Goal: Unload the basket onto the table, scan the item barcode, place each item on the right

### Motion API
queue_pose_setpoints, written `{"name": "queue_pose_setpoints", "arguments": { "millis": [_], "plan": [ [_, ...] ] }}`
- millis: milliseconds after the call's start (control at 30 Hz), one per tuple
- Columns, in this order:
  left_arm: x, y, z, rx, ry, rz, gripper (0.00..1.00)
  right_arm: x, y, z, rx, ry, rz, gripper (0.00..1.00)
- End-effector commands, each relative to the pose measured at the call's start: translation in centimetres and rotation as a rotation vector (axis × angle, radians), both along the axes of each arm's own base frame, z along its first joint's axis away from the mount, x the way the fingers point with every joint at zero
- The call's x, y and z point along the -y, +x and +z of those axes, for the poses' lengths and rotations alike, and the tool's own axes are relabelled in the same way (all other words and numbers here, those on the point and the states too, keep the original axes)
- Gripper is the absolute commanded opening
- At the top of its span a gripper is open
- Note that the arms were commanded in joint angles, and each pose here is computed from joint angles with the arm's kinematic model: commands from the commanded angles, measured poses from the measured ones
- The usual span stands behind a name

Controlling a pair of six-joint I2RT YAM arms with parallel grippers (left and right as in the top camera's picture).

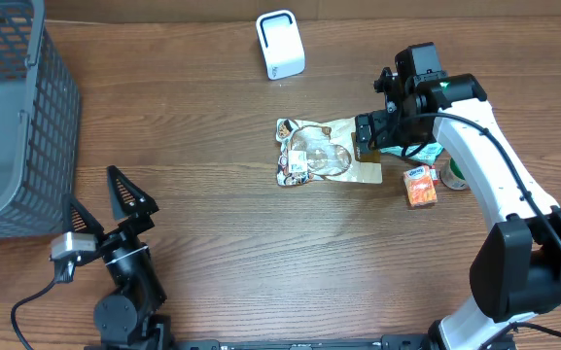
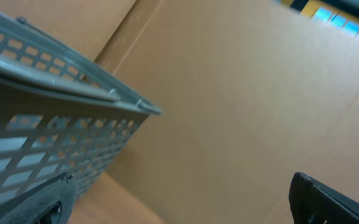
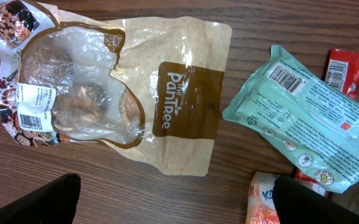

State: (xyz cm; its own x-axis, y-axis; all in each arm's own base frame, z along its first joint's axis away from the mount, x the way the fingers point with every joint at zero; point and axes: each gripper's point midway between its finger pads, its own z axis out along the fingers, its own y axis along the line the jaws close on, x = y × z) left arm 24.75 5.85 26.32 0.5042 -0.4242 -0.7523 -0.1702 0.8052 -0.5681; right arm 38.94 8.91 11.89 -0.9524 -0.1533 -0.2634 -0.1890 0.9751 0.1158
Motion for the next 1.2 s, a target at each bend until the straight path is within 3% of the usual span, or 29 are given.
{"name": "queue_pose_setpoints", "arguments": {
  "millis": [0,200,533,767,967,1167],
  "plan": [
    [0.2,0.3,-0.9,-0.051,0.032,0.000,1.00,0.0,0.0,0.2,0.009,-0.003,-0.004,1.00],
    [1.7,1.8,-4.3,-0.210,0.078,-0.082,1.00,0.0,0.0,0.2,0.009,-0.003,-0.004,1.00],
    [3.4,2.6,-6.5,-0.306,0.112,-0.185,1.00,0.0,0.0,0.2,0.008,-0.003,-0.004,1.00],
    [3.3,2.2,-13.7,-0.613,0.122,-0.196,1.00,0.0,0.0,0.2,0.008,-0.003,-0.004,1.00],
    [3.0,-1.1,-21.7,-0.984,0.137,-0.208,1.00,0.0,0.0,0.2,0.009,-0.003,-0.004,1.00],
    [2.9,-1.0,-21.6,-0.984,0.142,-0.208,1.00,0.0,0.0,0.2,0.009,-0.003,-0.003,1.00]
  ]
}}
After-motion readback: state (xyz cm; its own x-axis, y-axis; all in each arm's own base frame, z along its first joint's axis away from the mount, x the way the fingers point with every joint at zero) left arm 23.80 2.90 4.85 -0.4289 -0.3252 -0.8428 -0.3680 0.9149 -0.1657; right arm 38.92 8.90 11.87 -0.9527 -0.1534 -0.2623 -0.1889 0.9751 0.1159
